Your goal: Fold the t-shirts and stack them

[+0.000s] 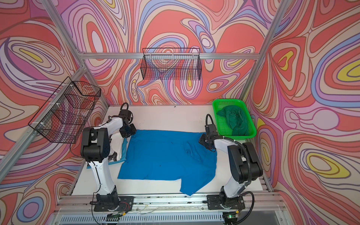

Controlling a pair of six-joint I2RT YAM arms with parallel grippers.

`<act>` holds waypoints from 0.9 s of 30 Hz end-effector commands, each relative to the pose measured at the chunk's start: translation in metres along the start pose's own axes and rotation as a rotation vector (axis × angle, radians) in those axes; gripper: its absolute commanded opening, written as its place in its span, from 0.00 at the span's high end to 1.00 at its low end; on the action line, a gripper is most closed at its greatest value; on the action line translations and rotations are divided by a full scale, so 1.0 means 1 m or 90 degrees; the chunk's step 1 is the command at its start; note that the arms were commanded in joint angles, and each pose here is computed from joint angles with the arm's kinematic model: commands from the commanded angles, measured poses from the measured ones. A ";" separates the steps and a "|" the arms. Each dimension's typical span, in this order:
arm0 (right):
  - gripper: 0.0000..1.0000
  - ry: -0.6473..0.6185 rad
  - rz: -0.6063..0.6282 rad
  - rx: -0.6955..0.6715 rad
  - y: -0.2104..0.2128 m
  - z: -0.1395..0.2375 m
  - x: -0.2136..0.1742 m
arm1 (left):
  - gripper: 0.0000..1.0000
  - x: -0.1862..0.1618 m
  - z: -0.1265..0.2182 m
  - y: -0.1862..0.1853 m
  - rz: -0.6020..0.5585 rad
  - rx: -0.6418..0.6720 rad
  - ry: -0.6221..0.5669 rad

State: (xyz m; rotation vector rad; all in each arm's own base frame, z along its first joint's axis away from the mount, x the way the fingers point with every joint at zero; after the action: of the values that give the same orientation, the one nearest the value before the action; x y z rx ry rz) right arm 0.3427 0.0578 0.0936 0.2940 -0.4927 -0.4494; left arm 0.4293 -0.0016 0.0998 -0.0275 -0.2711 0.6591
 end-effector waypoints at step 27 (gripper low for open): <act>0.48 -0.070 0.004 0.000 0.035 0.038 0.064 | 0.07 0.012 0.113 -0.025 0.112 -0.248 -0.027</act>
State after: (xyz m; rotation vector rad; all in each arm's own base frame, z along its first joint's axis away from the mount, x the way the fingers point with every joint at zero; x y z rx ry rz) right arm 0.4085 0.0502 0.1336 0.2704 -0.5697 -0.4742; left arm 0.4446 -0.0193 0.1650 -0.3136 -0.3479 0.7346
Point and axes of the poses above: each gripper's point midway between its finger pads, its own z axis back along the fingers, its own y axis along the line the jaws close on, x = y × z, the point moved 8 cm from there along z, back along the fingers, and after that the axes turned 4 degrees about z, right-handed, at the moved point
